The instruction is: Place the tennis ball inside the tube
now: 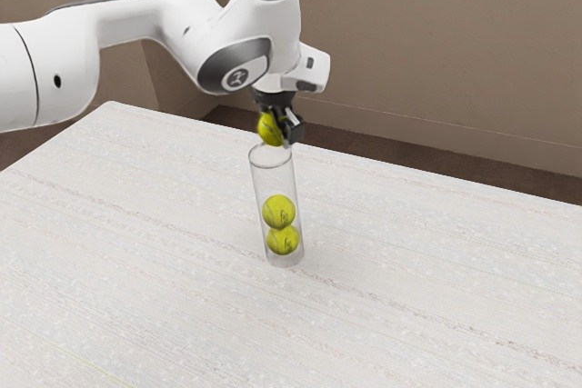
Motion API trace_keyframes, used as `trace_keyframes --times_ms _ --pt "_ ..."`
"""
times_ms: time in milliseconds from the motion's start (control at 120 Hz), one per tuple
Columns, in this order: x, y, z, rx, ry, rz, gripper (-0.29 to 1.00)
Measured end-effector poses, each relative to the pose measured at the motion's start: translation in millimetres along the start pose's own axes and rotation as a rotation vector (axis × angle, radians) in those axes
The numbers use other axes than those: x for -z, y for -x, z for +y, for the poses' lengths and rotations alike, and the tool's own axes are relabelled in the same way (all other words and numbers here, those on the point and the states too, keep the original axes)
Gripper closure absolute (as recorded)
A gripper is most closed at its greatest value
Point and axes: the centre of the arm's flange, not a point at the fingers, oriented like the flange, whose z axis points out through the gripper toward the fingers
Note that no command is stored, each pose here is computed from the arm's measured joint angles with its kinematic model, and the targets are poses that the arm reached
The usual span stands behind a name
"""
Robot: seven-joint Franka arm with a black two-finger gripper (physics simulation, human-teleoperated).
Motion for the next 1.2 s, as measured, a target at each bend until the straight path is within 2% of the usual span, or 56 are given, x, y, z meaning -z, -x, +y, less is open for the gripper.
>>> trace_keyframes --times_ms 167,500,758,833,933,967,992,1033,1083,1117,1158,1200 --pt "23.5 4.1 9.0 0.032 -0.009 -0.015 0.48" --pt "14.9 22.3 4.6 0.157 0.027 -0.125 0.47" --pt "20.5 21.4 10.9 0.176 0.029 -0.137 0.18" --pt "31.9 15.7 22.0 0.143 -0.001 -0.116 0.12" --pt "78.1 10.0 17.3 0.121 -0.079 -0.038 0.08" --pt "96.7 10.6 5.1 0.133 -0.093 -0.013 0.07" --pt "106.5 14.7 -12.3 0.167 -0.081 -0.014 0.06" --pt "109.5 34.9 -69.4 0.272 -0.050 -0.045 0.05" --pt "78.3 89.2 -166.9 0.453 0.011 -0.135 0.04" --pt "59.6 133.8 -213.2 0.551 0.049 -0.193 0.03" --pt "57.5 175.5 -240.5 0.623 0.070 -0.233 0.03" --pt "58.0 195.8 -250.4 0.654 0.081 -0.257 0.02"
